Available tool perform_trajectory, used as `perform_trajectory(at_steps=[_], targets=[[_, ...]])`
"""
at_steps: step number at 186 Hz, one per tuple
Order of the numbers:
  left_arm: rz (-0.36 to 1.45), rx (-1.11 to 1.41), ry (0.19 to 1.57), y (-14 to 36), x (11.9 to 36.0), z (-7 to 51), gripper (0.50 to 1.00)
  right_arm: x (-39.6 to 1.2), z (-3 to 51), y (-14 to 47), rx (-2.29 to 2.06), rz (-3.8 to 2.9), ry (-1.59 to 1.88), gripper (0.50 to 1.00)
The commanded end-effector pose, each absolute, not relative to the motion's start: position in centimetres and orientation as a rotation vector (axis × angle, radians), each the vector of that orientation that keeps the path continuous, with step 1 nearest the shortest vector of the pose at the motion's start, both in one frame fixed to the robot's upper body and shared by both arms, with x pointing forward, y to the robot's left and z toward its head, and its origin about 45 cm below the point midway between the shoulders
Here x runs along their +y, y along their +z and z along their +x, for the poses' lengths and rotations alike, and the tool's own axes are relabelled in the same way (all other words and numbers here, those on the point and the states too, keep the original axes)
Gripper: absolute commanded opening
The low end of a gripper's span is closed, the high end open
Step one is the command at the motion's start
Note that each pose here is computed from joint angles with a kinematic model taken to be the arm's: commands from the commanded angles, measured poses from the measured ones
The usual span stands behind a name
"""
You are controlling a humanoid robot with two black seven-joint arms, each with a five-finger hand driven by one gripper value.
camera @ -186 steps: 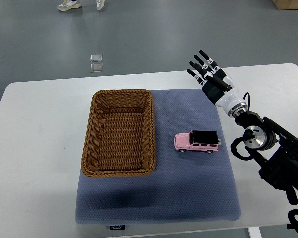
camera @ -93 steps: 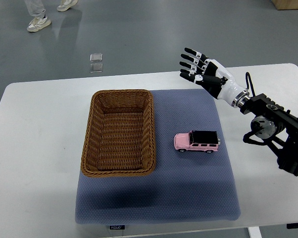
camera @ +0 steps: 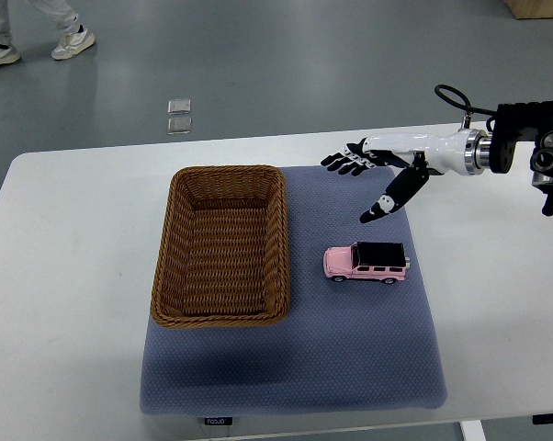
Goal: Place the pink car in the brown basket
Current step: 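Lower the right hand onto the pink car and close fingers around it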
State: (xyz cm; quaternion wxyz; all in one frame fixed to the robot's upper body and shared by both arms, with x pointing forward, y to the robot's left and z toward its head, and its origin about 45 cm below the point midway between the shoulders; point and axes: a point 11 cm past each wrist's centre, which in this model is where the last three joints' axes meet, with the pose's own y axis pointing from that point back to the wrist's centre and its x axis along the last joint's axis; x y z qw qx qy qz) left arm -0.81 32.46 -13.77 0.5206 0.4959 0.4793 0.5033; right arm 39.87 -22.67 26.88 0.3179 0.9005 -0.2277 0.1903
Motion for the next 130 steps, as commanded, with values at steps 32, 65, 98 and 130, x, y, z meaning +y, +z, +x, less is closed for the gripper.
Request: perform_trajectory(at_steps=[32, 65, 98, 130], targets=[[1.186, 1.148, 1.206, -13.8, 32.4, -0.7, 1.000, -23.5, 37.9, 22.2, -0.630, 2.335, 0.418, 0.913], [1.187, 1.147, 1.207, -13.8, 32.5, -0.7, 1.000, -24.5, 37.2, 19.4, -0.626, 2.251, 0.461, 0.911], [1.189, 1.147, 1.208, -13.8, 32.5, -0.7, 1.000, -24.8, 36.5, 18.1, -0.631, 2.243, 0.439, 0.911], [1.189, 1.147, 1.208, -13.8, 32.5, -0.7, 1.000, -24.7, 36.0, 17.3, -0.637, 2.245, 0.428, 0.889]])
